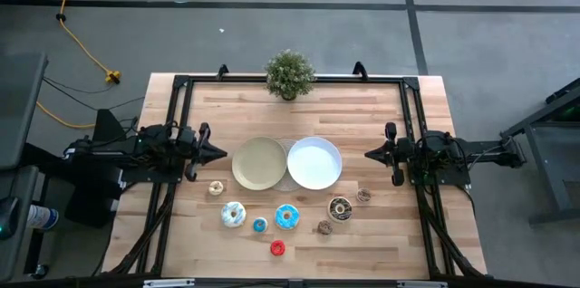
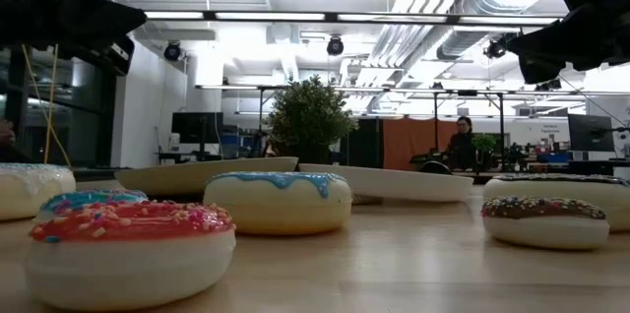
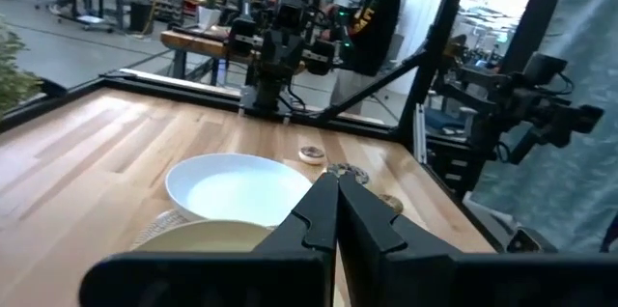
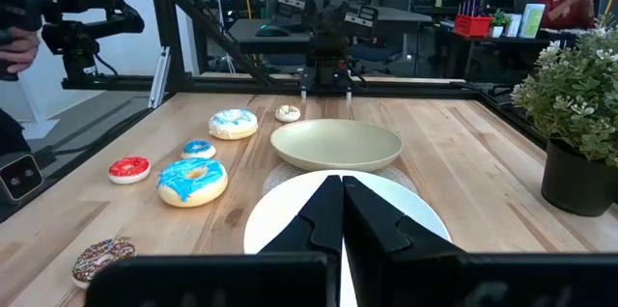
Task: Pick & Place donuts
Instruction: Put the small white donut on the brown plate
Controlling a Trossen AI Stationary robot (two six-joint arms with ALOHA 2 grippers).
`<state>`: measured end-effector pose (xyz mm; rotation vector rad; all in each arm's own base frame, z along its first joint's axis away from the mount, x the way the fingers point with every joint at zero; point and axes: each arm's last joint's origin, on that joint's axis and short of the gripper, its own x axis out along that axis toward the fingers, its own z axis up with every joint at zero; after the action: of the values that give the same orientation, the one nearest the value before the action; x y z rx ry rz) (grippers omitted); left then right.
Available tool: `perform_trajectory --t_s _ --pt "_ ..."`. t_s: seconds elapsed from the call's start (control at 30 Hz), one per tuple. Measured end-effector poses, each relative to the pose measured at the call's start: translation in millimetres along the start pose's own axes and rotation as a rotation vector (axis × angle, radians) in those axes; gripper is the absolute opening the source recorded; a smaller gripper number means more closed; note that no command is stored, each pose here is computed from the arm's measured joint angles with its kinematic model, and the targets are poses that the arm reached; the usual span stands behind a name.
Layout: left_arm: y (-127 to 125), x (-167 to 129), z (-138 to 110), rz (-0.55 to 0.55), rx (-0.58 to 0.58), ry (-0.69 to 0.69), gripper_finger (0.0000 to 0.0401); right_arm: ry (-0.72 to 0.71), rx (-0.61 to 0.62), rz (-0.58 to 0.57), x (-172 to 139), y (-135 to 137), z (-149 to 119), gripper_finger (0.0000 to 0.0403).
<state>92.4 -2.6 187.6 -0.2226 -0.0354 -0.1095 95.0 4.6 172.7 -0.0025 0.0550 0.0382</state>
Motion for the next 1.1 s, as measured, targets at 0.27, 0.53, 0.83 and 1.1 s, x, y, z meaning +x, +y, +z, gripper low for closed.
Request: perform_trajectory --t_s 0.27,0.53,0.83,1.1 --pt "-1 0 0 -0.028 -0.023 0.006 0.0001 0.000 0.000 -0.001 0 0 0 0.0001" --pt "-5 -5 15 -0.018 -0.041 0.007 0.0001 0.000 0.000 -0.001 0 0 0 0.0000" --pt "-14 -21 60 0.107 -0.027 0.210 0.0001 0.000 0.000 0.000 0 0 0 0.0000" --pt "-19 -20 80 0.154 -0.057 0.423 0.0079 0.000 0.000 -0.001 0 0 0 0.0001"
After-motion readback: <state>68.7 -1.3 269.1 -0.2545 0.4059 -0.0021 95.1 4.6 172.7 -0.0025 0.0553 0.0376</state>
